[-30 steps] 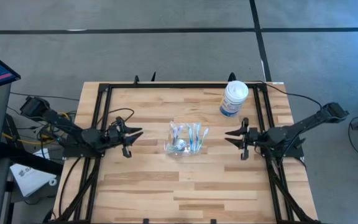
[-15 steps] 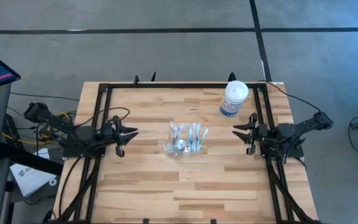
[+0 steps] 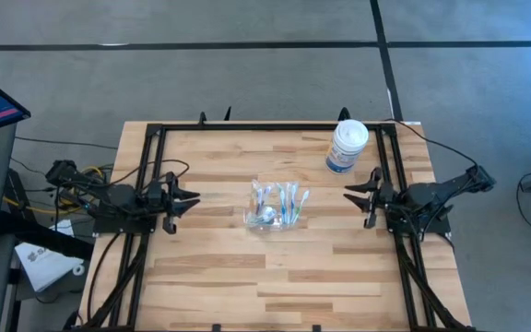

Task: Pick & Place toothbrushing station
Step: Return to Home Position

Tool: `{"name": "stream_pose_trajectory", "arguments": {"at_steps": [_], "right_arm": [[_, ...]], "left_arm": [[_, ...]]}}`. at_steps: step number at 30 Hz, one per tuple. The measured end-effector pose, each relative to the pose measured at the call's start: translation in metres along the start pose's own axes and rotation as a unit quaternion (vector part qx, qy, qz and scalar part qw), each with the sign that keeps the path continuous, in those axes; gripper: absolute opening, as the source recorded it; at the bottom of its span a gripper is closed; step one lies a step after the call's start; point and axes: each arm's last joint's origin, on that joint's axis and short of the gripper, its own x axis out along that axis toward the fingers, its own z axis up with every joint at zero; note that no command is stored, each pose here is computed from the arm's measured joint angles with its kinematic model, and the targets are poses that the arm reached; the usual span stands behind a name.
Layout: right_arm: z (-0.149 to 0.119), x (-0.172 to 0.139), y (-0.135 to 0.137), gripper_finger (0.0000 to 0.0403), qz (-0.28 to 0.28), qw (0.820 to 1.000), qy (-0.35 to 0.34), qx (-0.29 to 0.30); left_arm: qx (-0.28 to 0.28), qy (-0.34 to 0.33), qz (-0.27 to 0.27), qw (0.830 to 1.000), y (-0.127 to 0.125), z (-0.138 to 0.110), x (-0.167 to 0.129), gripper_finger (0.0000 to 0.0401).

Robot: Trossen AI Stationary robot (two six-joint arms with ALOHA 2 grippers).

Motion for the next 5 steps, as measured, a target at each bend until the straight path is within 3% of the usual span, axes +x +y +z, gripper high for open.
{"name": "stream_pose_trajectory", "arguments": {"at_steps": [5], "right_arm": [[-0.0002,0.0001,0.0000,0.0103,0.000,1.000,0.001,0.001]], "left_arm": [[0.002,0.004,0.000,1.000,-0.0005,-0.0009,0.0008,0.0077]]}}
